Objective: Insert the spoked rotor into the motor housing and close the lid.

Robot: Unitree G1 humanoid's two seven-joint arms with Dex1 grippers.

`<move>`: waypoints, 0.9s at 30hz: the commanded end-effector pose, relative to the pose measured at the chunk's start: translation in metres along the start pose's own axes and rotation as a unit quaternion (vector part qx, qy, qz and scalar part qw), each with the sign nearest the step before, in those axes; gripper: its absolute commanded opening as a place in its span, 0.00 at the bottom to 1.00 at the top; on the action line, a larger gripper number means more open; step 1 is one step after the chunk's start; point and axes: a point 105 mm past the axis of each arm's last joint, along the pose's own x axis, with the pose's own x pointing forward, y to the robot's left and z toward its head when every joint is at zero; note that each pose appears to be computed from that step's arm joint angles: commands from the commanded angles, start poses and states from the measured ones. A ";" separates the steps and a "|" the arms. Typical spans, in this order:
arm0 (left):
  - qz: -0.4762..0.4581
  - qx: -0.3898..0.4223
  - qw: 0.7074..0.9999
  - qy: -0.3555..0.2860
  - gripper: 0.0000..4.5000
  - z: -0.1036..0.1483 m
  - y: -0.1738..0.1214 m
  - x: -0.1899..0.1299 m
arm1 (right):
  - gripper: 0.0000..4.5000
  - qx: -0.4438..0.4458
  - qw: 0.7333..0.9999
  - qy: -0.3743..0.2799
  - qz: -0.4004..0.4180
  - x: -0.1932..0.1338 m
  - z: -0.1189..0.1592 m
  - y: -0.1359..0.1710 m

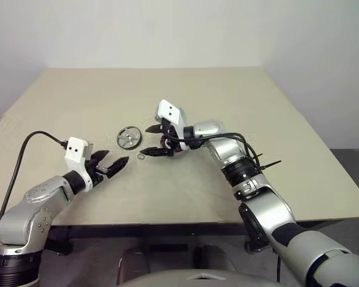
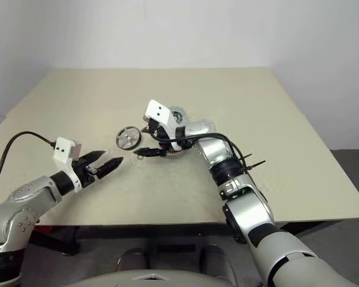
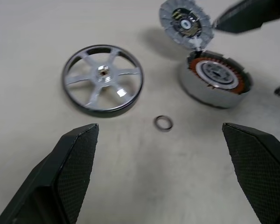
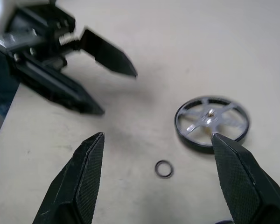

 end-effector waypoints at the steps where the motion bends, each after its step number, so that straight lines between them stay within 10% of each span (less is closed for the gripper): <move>1: -0.007 0.017 1.000 -0.012 1.00 0.013 0.002 -0.003 | 0.92 -0.014 1.000 -0.009 0.005 0.007 0.009 0.007; 27: -0.017 0.020 0.999 -0.019 1.00 0.013 -0.008 -0.006 | 0.92 0.036 0.996 0.055 -0.056 0.044 -0.043 -0.006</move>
